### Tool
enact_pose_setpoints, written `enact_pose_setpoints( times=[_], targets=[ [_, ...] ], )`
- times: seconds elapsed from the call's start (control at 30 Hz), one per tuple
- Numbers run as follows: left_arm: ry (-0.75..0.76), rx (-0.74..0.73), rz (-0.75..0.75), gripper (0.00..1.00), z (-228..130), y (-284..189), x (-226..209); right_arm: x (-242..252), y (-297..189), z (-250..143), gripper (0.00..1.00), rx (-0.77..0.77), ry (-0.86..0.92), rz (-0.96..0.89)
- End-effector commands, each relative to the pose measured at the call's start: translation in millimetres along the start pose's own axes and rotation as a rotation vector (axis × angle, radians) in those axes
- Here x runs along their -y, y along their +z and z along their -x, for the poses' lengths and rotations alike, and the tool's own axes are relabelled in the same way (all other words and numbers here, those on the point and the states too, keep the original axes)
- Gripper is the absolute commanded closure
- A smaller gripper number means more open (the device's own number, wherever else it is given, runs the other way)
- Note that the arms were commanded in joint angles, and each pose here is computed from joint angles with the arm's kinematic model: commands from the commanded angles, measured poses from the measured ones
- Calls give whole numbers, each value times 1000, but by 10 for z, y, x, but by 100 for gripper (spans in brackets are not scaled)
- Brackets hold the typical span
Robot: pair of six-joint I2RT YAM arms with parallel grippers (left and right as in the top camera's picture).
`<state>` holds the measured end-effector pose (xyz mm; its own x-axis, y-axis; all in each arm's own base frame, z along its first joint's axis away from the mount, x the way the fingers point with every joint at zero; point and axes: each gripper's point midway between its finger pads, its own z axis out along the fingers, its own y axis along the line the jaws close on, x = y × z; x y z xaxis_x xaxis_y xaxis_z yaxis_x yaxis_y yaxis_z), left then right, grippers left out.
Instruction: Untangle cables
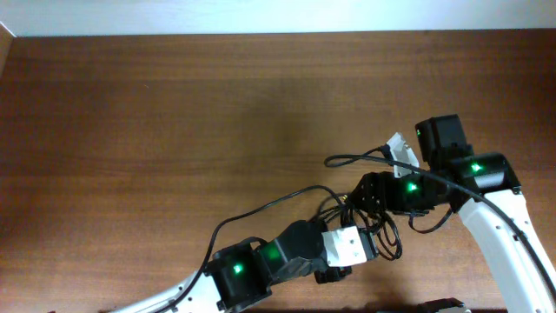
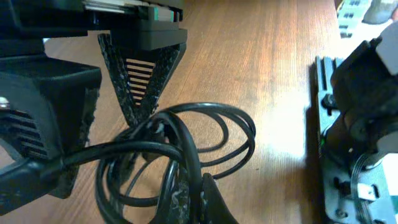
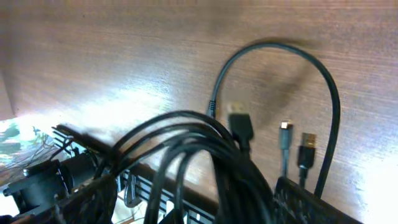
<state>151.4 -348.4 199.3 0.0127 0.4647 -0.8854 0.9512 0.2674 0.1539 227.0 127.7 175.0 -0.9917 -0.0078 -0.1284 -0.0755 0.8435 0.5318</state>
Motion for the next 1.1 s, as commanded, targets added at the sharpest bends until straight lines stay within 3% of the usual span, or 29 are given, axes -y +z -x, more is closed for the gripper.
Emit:
enact_pose_setpoints(
  times=[0.0, 0.13, 0.4, 0.57, 0.67, 0.77, 0.87, 0.97, 1.07],
  targets=[
    [-94, 70, 48, 100, 203, -167, -86, -67, -20, 45, 20, 14, -11, 28],
    [-247, 86, 370, 100, 200, -538, -617, -13, -25, 144, 20, 56, -17, -7],
    [-454, 166, 477, 100, 247, -737, -802, -76, -52, 401, 20, 157, -13, 17],
    [-530, 163, 550, 100, 161, -792, -900, 94, -222, 635, 20, 252, 171, 53],
    [-557, 165, 614, 100, 97, -863, -1091, -60, -208, 534, 20, 207, 35, 125],
    [-681, 245, 657, 100, 121, -957, -1320, -36, -176, 372, 21, 149, -42, 110],
    [-690, 368, 609, 100, 402, -993, -1348, -269, -208, 285, 23, 149, -355, 231],
    [-675, 403, 454, 100, 585, -903, -1165, -277, -209, 286, 23, 173, -550, 222],
    [-667, 463, 412, 100, 742, -952, -1135, -277, -209, 284, 25, 185, -653, 214]
  ],
)
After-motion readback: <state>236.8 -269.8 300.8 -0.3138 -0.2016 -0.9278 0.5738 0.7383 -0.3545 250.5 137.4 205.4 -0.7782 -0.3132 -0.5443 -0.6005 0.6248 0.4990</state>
